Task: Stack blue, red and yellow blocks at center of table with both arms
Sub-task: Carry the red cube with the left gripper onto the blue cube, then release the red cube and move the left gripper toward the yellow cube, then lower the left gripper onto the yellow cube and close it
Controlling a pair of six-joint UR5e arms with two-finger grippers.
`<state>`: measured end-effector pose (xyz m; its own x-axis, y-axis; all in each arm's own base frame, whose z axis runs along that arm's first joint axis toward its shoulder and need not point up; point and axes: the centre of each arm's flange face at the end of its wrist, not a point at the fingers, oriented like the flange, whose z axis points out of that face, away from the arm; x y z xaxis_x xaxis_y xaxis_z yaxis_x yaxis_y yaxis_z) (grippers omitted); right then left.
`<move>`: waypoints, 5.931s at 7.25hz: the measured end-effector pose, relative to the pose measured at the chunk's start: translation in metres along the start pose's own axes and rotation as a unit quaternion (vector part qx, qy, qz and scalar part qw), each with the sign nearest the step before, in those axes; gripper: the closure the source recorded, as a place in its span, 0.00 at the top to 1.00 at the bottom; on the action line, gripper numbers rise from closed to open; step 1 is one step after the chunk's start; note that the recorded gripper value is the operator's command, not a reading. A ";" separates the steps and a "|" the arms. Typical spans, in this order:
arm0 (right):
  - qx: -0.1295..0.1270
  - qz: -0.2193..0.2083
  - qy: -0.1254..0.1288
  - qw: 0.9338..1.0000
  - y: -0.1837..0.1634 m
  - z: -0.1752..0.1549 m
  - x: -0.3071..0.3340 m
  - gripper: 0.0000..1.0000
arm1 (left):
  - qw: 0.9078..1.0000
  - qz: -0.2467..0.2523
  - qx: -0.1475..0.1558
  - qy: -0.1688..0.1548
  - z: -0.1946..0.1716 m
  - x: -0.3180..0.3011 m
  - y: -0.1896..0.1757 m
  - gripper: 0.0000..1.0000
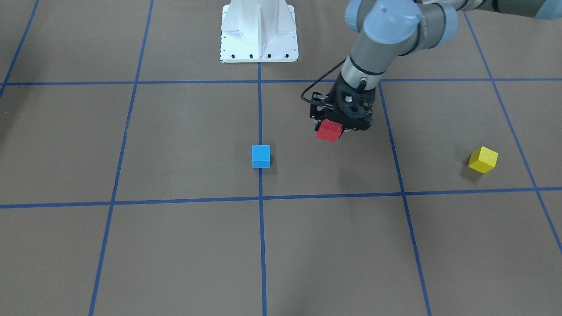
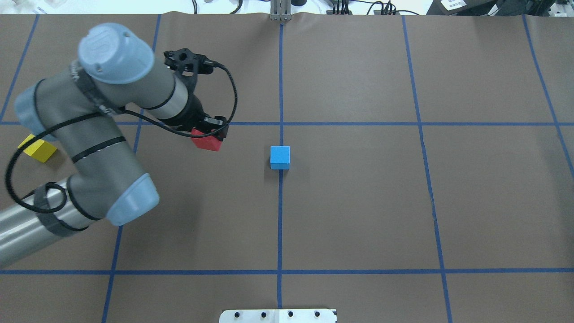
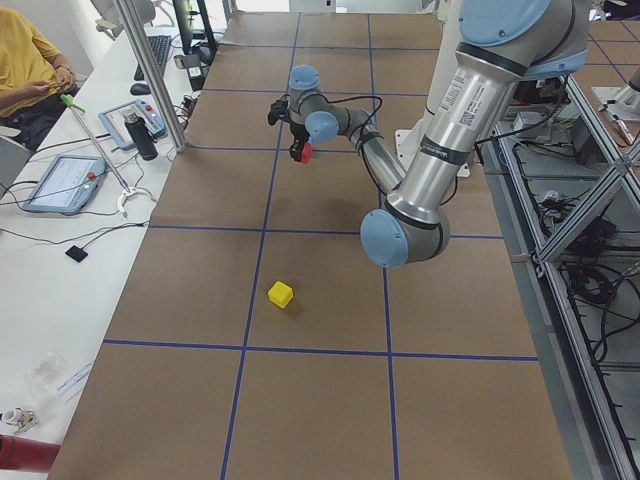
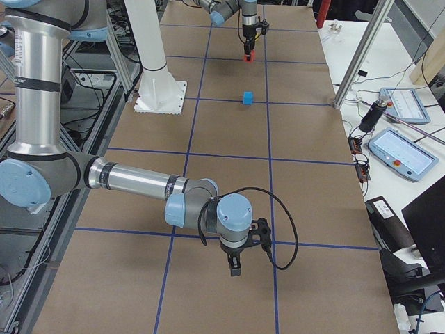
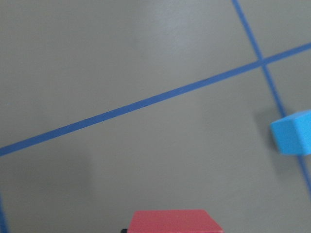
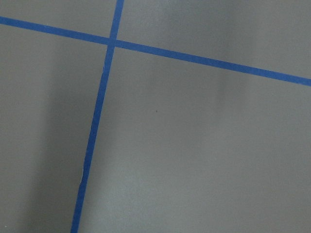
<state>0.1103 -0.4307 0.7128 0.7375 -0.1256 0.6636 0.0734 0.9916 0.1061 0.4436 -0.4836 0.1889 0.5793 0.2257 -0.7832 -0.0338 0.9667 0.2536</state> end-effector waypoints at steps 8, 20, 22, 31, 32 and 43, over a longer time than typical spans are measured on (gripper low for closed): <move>0.008 0.034 0.002 0.999 -0.010 -0.005 -0.003 1.00 | 0.995 -0.073 -0.001 -0.064 0.101 0.129 -0.019 0.00; 0.010 0.032 0.002 0.999 -0.014 -0.007 -0.004 0.99 | 0.993 -0.097 -0.004 -0.069 0.109 0.140 -0.021 0.33; 0.010 0.033 0.002 0.999 -0.014 -0.007 -0.004 0.99 | 0.992 -0.100 -0.003 -0.071 0.111 0.142 -0.023 0.33; 0.009 0.033 0.002 0.999 -0.014 -0.007 -0.004 0.99 | 0.994 -0.085 0.008 -0.066 0.113 0.143 -0.019 1.00; 0.010 0.033 0.002 0.999 -0.014 -0.007 -0.004 0.99 | 0.995 -0.077 0.012 -0.057 0.101 0.148 -0.019 1.00; 0.012 0.026 0.002 1.000 -0.014 -0.008 -0.005 0.99 | 0.983 0.155 -0.031 -0.096 -0.037 -0.398 0.075 1.00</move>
<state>0.1110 -0.4440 0.7022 0.7426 -0.0741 0.6657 0.0190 0.9958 0.0897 0.1805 -0.4965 0.4985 0.6753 0.4902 -0.5510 -0.2791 0.8614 0.4243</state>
